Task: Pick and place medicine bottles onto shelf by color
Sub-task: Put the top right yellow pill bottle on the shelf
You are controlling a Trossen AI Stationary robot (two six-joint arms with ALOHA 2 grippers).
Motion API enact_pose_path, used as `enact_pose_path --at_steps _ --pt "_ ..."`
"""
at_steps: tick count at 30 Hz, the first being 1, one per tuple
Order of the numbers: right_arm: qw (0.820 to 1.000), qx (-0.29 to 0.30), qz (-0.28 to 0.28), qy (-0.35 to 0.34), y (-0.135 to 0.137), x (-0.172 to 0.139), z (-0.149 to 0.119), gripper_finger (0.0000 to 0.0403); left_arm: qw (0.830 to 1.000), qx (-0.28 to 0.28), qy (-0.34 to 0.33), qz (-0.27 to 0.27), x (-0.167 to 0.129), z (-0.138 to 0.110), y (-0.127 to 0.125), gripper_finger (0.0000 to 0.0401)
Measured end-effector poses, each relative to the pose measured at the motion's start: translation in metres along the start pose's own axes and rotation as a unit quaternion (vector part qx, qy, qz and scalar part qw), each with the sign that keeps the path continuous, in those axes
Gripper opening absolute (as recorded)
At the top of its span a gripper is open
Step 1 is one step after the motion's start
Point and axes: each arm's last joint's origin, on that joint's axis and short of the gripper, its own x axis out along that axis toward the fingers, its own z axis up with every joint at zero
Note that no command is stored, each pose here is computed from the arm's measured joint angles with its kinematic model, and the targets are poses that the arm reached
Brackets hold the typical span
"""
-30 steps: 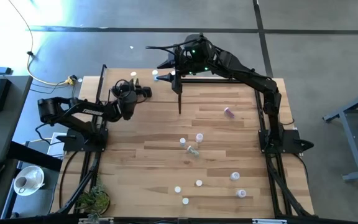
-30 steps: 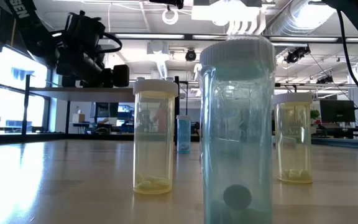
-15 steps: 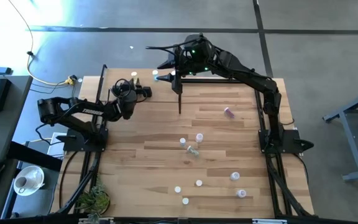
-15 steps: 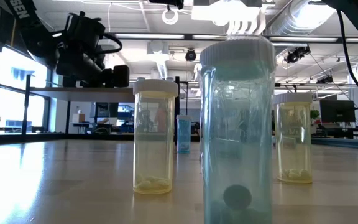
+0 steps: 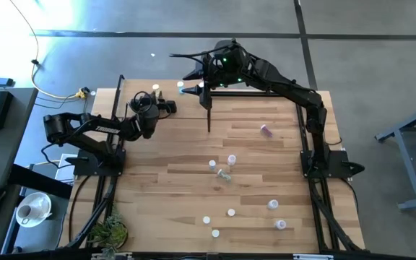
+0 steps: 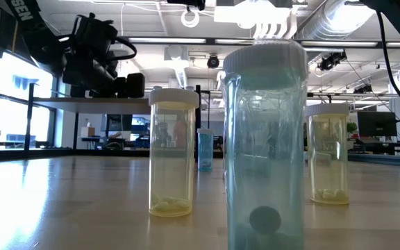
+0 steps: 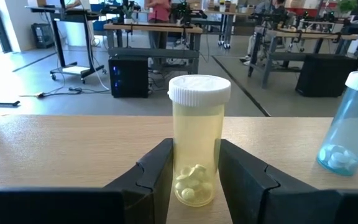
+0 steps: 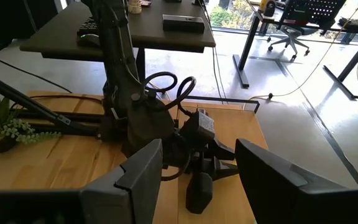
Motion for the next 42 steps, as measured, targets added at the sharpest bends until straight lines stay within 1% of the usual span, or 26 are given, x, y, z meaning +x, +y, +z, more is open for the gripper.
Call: enact_pose_path --at_steps 5,10,21,27,30,37,40,42 --pt "1.000 0.000 0.000 0.000 0.0000 0.0000 0.0000 0.0195 1.000 0.001 0.001 -0.002 0.0000 -0.0001 -0.0001 0.0115" --pt "1.000 0.000 0.000 0.000 0.0000 0.0000 0.0000 0.0195 1.000 0.003 0.004 -0.016 0.0001 -0.0003 -0.0009 0.0115" --pt "1.000 0.000 0.000 0.000 0.0000 0.0000 0.0000 0.0195 1.000 0.004 0.003 -0.010 0.0001 -0.0002 -0.0008 0.0115" --pt "1.000 0.000 0.000 0.000 0.0002 0.0000 0.0000 0.0195 1.000 0.005 0.005 -0.019 0.0001 -0.0002 -0.0013 0.0118" --pt "1.000 0.000 0.000 0.000 0.0002 0.0000 0.0000 0.0195 1.000 0.005 0.005 -0.018 0.0001 -0.0003 -0.0013 0.0130" --pt "1.000 0.000 0.000 0.000 0.0001 0.0000 0.0000 0.0195 1.000 0.005 0.004 -0.014 0.0001 -0.0002 -0.0011 0.0173" --pt "1.000 0.000 0.000 0.000 0.0001 0.0000 0.0000 0.0195 1.000 0.003 0.003 -0.013 -0.0012 0.0013 -0.0008 0.0181" --pt "1.000 0.000 0.000 0.000 0.0001 0.0000 0.0000 0.0195 1.000 0.003 0.005 -0.027 -0.0035 0.0019 -0.0022 0.0181"
